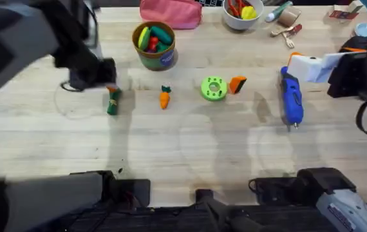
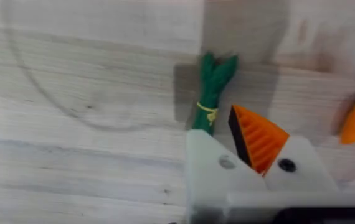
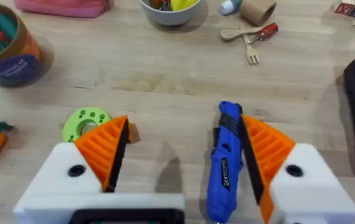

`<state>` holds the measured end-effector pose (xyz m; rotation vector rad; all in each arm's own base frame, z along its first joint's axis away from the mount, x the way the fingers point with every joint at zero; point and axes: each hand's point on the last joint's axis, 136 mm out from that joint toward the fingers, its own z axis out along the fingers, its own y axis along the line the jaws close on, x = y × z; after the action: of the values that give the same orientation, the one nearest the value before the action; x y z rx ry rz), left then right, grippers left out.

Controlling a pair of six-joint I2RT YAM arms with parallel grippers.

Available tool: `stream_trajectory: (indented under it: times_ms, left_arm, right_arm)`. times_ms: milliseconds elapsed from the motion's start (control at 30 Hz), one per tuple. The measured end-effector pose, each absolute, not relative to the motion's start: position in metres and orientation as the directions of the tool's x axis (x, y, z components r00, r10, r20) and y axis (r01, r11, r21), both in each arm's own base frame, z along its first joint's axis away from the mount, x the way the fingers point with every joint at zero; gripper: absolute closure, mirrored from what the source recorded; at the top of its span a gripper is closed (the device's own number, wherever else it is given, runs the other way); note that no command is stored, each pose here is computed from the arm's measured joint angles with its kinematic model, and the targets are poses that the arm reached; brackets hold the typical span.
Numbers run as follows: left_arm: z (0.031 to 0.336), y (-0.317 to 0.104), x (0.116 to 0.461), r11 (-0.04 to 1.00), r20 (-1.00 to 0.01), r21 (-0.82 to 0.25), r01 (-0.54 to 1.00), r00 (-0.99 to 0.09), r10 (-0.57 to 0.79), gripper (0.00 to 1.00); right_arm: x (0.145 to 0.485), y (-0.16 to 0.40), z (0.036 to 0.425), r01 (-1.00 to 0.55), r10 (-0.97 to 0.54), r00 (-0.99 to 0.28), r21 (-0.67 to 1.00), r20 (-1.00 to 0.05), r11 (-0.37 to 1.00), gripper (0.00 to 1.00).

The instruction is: Pick up the gripper from the table and insert it into the empty holder that is missing its gripper. Then pick up a screw, insert it into the mounting hole, and use the screwdriver to tighten it. Finally, clean up the table by picking up the vegetable and placing it into the bucket.

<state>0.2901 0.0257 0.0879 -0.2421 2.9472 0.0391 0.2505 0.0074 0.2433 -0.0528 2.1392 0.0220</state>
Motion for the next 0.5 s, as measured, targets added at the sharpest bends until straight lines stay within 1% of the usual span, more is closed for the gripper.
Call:
stream_trajectory:
  times_ms: [133, 200, 333, 500]
  left_arm:
    - [0.147, 0.027, 0.303, 0.986, -0.364, -0.003, -0.165, -0.919, -0.155, 0.991]
    - [0.168, 0.028, 0.303, 0.986, -0.424, -0.006, -0.164, -0.893, -0.151, 0.991]
    - [0.193, 0.027, 0.299, 0.988, -0.499, -0.009, -0.155, -0.855, -0.139, 0.991]
    - [0.207, 0.027, 0.294, 0.989, -0.54, -0.009, -0.148, -0.832, -0.13, 0.991]
  right_arm:
    - [0.251, 0.007, 0.243, -0.047, -0.029, -0.538, -0.005, -0.842, 0.999, 0.008]
    - [0.251, 0.007, 0.243, -0.047, -0.029, -0.538, -0.005, -0.842, 0.999, 0.009]
    - [0.251, 0.007, 0.243, -0.047, -0.029, -0.538, -0.005, -0.842, 0.999, 0.009]
    - [0.251, 0.007, 0.243, -0.047, -0.029, -0.538, -0.005, -0.842, 0.999, 0.007]
